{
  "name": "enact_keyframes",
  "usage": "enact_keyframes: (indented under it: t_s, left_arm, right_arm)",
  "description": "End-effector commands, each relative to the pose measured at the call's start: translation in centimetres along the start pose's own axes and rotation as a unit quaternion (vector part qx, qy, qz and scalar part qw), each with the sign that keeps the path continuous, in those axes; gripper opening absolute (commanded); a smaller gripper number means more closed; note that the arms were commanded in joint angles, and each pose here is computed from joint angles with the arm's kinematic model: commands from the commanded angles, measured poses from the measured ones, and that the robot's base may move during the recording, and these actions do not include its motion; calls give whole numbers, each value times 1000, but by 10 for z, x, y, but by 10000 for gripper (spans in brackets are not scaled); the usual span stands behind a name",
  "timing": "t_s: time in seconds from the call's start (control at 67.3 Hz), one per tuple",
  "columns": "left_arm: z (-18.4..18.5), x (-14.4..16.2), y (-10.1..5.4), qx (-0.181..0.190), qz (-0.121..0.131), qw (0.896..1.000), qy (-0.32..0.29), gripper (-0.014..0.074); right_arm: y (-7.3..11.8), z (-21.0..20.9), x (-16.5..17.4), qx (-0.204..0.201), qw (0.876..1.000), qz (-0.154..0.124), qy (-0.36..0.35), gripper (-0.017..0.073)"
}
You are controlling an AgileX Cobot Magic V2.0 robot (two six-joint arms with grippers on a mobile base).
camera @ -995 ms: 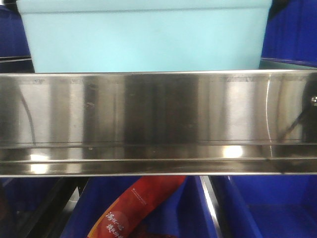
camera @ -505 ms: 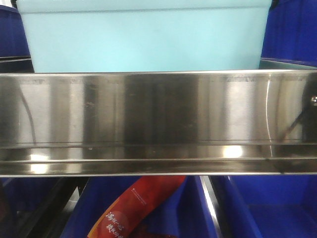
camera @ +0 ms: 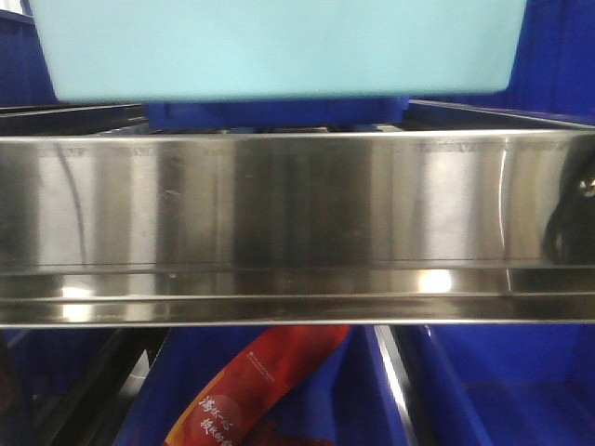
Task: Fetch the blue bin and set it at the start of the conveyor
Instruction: 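Lift the teal bin with both grippers off the roller shelf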
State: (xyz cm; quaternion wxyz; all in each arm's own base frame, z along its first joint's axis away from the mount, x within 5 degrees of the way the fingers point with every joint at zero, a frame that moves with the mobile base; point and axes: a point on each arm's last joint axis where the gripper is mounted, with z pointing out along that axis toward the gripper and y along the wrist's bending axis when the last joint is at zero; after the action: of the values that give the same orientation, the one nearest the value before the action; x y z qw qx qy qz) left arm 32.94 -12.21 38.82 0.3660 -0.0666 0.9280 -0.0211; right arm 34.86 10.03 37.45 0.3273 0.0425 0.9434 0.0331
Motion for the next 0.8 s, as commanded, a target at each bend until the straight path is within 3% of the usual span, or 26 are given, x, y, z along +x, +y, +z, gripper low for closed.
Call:
enact_keyframes:
  t_s: [0.0, 0.149, 0.282, 0.49, 0.624, 0.787]
  left_arm:
    - [-19, 9, 0, -1, -9, 1000, -28, -111]
    - [-38, 31, 3, 23, -12, 999, -42, -111]
    - [-61, 45, 10, 3, -17, 998, -63, -111]
    - [-99, 64, 10, 19, -2, 995, -99, -111]
    - [-108, 76, 9, 20, 22, 994, -105, -111]
    - [-114, 71, 10, 29, 21, 992, -123, -111]
  right_arm:
    - [0, -17, 7, 12, 1000, -4, -28, -165]
    - [6, -41, 29, 5, 998, -5, -60, -165]
    - [14, -63, 48, 7, 996, -8, -85, -165]
    - [26, -92, 68, -9, 994, -18, -111, -165]
    - [24, -94, 72, 3, 995, -21, -99, -165]
    - [27, -97, 67, -15, 992, -25, -126, -165]
